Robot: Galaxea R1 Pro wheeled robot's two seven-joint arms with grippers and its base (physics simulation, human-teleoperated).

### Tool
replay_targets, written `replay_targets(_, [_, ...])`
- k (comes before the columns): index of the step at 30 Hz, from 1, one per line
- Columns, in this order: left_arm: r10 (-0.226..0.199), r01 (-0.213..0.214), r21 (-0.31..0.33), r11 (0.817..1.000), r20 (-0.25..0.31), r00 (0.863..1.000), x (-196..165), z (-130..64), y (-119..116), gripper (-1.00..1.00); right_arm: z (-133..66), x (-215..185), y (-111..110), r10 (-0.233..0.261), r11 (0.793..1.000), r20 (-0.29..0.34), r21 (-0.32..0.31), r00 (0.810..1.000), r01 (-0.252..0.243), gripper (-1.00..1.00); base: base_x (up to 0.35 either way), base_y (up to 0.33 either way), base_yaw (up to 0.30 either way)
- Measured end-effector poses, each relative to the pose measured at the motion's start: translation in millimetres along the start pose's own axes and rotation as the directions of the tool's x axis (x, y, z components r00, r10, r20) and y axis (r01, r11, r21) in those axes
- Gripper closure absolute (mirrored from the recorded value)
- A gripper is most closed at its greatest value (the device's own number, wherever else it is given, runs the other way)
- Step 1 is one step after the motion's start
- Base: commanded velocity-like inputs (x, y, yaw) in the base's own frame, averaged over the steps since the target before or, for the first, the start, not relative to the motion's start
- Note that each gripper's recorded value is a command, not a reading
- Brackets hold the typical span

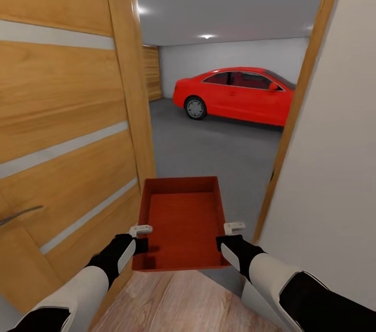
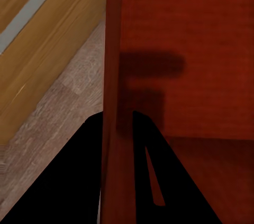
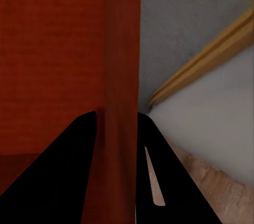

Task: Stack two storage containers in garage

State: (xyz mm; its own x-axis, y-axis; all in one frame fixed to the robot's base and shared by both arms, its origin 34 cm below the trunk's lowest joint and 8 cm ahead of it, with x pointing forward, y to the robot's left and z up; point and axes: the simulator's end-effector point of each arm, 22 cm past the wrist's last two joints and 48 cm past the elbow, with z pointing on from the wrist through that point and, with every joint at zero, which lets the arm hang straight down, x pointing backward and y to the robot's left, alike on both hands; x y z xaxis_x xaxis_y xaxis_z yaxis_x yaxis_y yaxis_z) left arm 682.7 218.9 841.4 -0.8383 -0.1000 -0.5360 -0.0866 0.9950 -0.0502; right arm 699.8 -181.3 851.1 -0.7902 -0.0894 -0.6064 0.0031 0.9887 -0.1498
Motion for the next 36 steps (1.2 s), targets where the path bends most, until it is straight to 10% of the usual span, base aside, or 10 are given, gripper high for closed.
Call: replay_targets(36, [0.0,0.0,0.0,1.0,-0.001,1.0,0.3,0.1,-0.1,1.0,0.0,0.1,-0.1,-0.001,1.0,-0.001,0.0,1.0,0.001,1.0,0.08,0.089,-0.118])
